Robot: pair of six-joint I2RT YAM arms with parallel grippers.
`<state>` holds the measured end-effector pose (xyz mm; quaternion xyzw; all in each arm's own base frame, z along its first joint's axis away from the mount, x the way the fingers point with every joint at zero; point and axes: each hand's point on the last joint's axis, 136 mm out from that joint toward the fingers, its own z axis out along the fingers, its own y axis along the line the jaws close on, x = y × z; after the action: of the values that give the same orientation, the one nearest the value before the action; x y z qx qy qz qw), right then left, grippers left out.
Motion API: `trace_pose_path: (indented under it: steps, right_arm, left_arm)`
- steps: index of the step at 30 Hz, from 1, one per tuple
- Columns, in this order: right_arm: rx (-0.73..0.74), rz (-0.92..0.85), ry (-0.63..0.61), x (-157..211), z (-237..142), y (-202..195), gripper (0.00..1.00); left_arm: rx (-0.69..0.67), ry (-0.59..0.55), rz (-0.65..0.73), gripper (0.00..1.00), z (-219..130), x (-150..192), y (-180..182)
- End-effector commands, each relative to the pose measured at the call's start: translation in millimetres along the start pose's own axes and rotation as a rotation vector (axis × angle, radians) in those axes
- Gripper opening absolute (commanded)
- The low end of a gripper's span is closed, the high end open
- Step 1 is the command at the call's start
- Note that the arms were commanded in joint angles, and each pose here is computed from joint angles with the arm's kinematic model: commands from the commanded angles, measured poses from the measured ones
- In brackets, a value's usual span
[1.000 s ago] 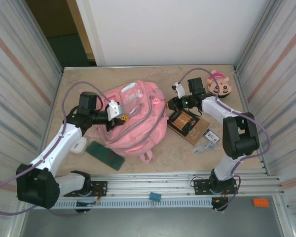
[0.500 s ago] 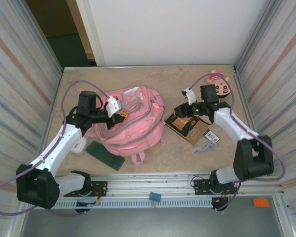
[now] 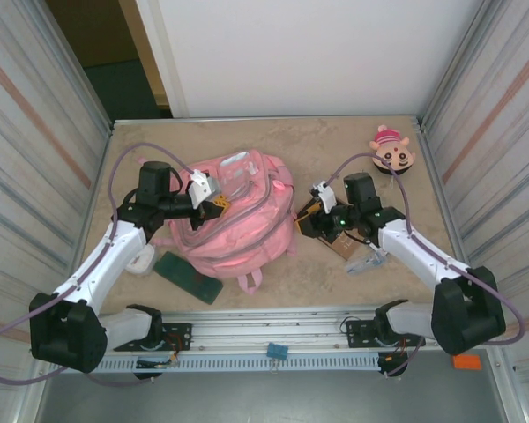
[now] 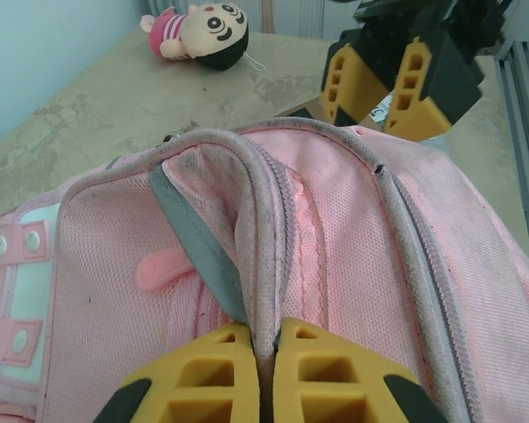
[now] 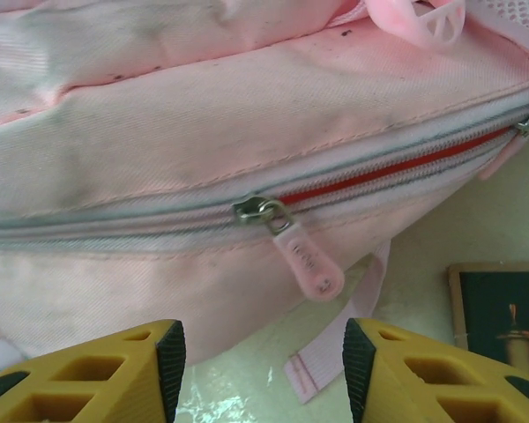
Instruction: Pack the student bag
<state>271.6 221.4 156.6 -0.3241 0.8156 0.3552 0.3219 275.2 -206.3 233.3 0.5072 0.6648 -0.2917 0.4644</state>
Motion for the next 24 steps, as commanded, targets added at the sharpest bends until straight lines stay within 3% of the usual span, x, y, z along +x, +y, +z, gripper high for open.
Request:
trace_pose_path:
  steps: [1,11,13,18,24]
  right_arm:
    - [-0.020,-0.055,-0.040,-19.4,5.6,-2.2,0.51]
    - [-0.122,-0.140,-0.007,-20.8,23.8,5.1,0.43]
    - [-0.136,-0.162,0.017,-18.6,26.5,8.0,0.37]
    - [-0.165,-0.138,0.054,-13.2,22.8,11.0,0.12]
    - [-0.183,-0.058,0.074,-12.6,8.5,16.7,0.00]
  left_arm:
    - [0.029,-0.148,0.128,0.00,-10.0,-42.5,-3.4]
    - [0.073,-0.168,0.126,0.00,-9.4,-43.7,-9.7]
    - [0.082,-0.175,0.132,0.00,-9.9,-45.4,-11.7]
    - [0.031,-0.147,0.122,0.00,-9.2,-43.1,-1.7]
    - [-0.174,-0.040,0.082,0.00,-8.3,-26.5,29.3]
